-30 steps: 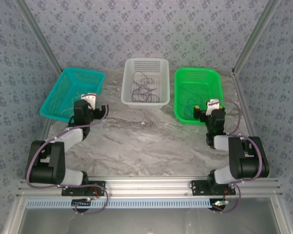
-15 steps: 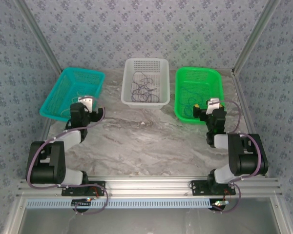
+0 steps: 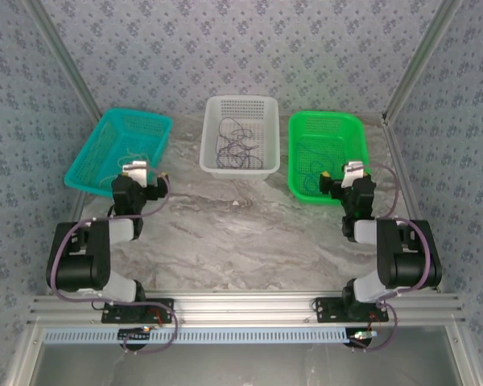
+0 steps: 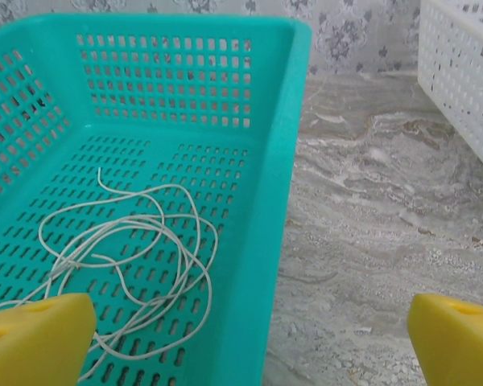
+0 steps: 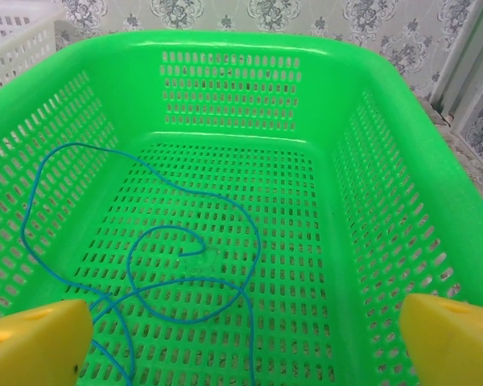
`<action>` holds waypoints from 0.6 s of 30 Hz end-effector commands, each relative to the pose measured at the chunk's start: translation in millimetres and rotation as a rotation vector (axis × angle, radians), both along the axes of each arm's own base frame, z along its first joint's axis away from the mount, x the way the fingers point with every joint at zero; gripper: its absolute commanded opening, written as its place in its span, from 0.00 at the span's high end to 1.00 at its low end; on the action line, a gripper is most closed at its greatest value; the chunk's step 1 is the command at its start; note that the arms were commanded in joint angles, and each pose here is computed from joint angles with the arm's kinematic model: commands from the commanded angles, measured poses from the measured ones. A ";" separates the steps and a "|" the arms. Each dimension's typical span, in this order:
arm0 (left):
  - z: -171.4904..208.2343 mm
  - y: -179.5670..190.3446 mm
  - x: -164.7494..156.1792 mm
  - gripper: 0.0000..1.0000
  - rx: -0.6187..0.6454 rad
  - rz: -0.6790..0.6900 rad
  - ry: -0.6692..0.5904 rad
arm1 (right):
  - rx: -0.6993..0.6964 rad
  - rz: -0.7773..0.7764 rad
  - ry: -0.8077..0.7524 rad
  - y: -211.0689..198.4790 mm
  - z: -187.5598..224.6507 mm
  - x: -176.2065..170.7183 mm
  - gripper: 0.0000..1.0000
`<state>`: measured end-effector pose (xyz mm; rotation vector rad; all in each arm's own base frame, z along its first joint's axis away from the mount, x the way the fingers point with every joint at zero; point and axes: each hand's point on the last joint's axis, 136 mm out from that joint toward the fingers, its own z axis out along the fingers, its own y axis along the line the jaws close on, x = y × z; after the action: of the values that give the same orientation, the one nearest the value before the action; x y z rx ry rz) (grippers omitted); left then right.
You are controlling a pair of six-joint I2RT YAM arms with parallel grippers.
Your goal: Untangle the cables
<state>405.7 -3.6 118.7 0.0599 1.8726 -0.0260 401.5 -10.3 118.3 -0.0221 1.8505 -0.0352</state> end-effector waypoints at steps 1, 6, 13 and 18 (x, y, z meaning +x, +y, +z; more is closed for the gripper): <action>-27.9 2.2 -11.6 0.01 -0.031 0.011 0.068 | 0.025 -0.019 0.129 -4.2 -35.0 -10.6 0.00; -29.1 5.7 -9.7 0.01 -0.031 0.035 0.079 | 0.020 -0.019 0.130 -3.6 -35.3 -10.5 0.00; -29.9 9.7 -8.6 0.01 -0.033 0.059 0.087 | 0.021 -0.018 0.132 -3.5 -35.8 -10.7 0.00; -29.7 9.6 -8.5 0.00 -0.033 0.058 0.086 | 0.007 -0.024 0.131 -2.5 -35.3 -10.7 0.00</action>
<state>405.7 1.0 121.4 0.0234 1.8456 -0.0138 396.7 -11.1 100.0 -0.0166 1.9208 -0.0370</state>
